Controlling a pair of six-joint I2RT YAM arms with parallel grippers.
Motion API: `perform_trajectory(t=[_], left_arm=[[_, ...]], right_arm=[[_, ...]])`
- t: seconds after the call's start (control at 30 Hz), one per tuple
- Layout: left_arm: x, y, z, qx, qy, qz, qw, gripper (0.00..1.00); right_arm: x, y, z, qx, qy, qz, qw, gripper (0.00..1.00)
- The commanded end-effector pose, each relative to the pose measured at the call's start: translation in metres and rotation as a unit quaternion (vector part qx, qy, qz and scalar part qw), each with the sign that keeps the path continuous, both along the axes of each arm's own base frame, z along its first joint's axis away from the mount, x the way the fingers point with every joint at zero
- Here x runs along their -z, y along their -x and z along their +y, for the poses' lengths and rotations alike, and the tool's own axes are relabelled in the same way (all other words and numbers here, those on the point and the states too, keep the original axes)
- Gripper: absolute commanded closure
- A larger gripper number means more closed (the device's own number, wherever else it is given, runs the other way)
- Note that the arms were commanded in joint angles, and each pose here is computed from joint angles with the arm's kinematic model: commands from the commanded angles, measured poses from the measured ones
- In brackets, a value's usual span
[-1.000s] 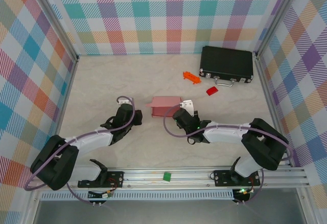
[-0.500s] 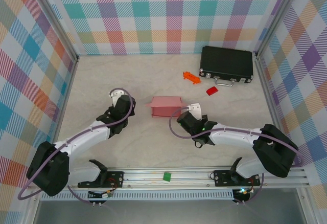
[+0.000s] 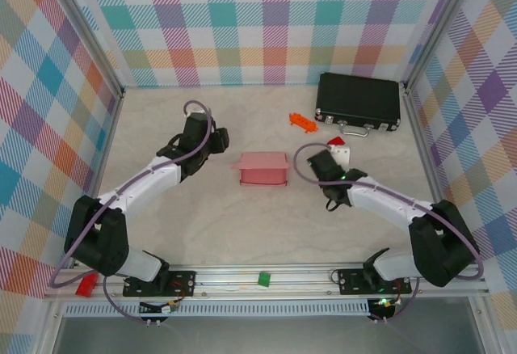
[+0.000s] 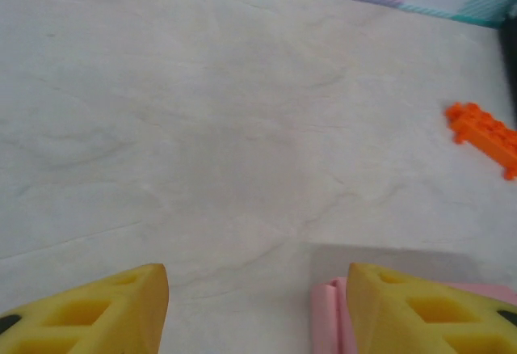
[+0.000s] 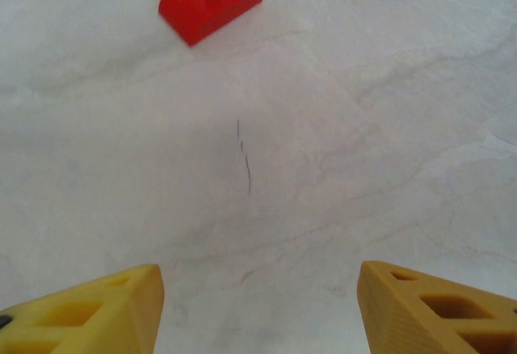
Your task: Fold the paper box
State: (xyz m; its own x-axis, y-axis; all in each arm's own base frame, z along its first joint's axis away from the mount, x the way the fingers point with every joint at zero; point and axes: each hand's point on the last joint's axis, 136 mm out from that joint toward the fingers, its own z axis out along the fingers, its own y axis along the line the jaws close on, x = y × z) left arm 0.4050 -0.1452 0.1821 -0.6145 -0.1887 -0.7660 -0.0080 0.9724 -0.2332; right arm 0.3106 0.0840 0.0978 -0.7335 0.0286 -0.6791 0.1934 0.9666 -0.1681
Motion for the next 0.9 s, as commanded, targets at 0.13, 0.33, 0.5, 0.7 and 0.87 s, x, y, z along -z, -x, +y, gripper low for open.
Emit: perform_trajectory(t=[0.13, 0.33, 0.5, 0.7, 0.87], left_arm=[[0.007, 0.001, -0.045, 0.102, 0.091, 0.061, 0.989, 0.36], [0.031, 0.009, -0.063, 0.137, 0.118, 0.123, 0.976, 0.39], [0.053, 0.021, -0.066, 0.143, 0.126, 0.161, 0.968, 0.43], [0.077, 0.032, -0.067, 0.141, 0.131, 0.195, 0.962, 0.53], [0.096, 0.041, -0.069, 0.139, 0.137, 0.221, 0.955, 0.6]], right_arm=[[-0.057, -0.04, 0.09, -0.191, -0.156, -0.015, 0.969, 0.35], [-0.05, -0.033, 0.136, -0.255, -0.244, 0.043, 0.935, 0.35], [-0.033, -0.029, 0.145, -0.259, -0.261, 0.075, 0.927, 0.36], [-0.011, -0.028, 0.147, -0.251, -0.255, 0.105, 0.928, 0.39], [0.007, -0.027, 0.144, -0.234, -0.245, 0.127, 0.932, 0.46]])
